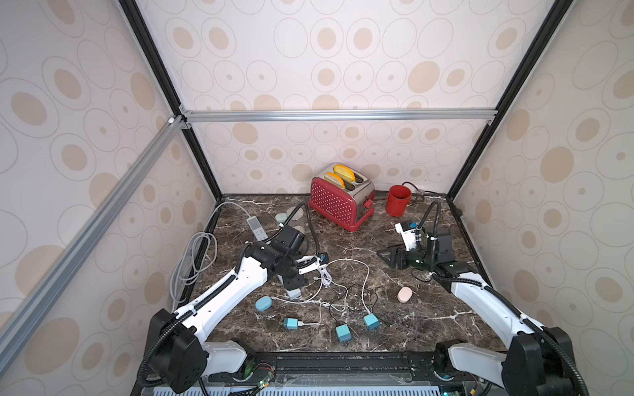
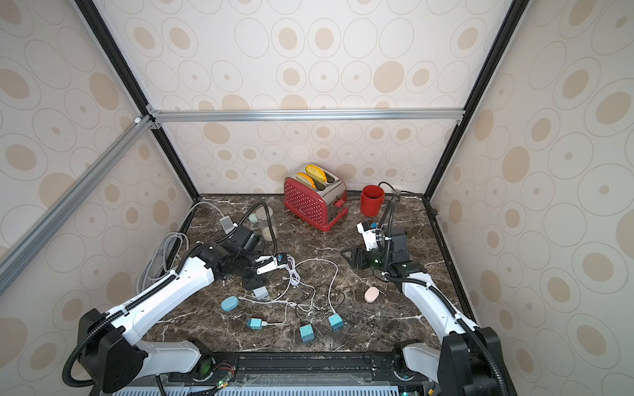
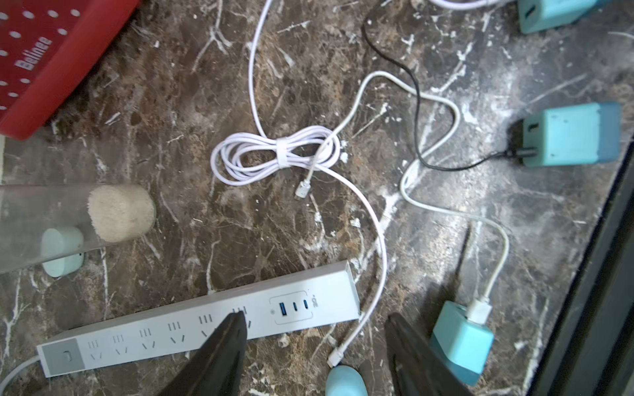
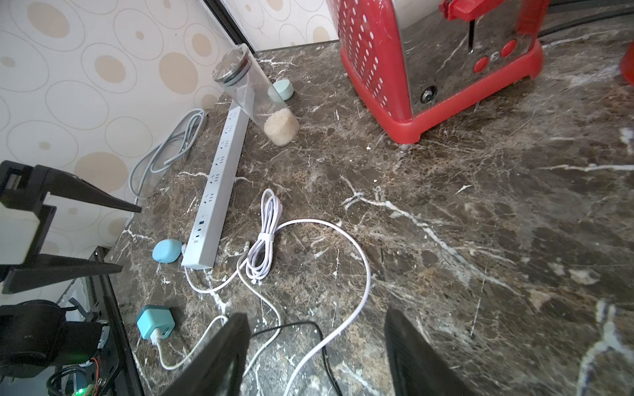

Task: Charge the bluetooth headset
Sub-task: Pick up the plug from the center of the board.

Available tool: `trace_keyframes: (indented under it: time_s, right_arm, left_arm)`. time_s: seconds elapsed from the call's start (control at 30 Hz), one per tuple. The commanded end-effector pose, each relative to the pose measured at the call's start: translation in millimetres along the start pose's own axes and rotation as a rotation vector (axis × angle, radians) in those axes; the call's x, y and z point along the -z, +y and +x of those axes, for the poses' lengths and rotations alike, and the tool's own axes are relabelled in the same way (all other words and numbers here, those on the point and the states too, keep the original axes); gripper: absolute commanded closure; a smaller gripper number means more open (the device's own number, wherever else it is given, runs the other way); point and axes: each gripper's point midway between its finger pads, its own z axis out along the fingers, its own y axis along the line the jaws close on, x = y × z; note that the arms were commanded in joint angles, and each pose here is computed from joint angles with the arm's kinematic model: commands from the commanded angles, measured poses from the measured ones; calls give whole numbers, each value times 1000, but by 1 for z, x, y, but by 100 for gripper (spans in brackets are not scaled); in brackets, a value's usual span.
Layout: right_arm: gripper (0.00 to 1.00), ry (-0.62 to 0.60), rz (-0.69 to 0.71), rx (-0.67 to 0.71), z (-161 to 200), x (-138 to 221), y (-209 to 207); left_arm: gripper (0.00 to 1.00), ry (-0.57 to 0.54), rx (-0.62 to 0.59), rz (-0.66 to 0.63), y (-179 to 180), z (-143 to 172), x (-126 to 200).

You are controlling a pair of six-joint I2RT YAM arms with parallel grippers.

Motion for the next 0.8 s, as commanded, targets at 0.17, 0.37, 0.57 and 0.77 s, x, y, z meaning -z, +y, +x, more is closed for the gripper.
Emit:
trace_keyframes:
  time_s: [0.17,0.37,0.57,0.77]
  right_arm:
    - [34,6,12,12,4,2,0]
    - [33,20,49,7,5,0,-7]
    - [33,19,89,11,4,1,-15]
    - [32,22,103,14,4,0,-18]
  left_arm:
    - [40,129,-90,152,-48,34,-5]
    - [46,175,-168,223,-71,40,-12]
    - [46,212,-224,284,-89,42,-22]
    - [51,224,-253,310,-98,41,-28]
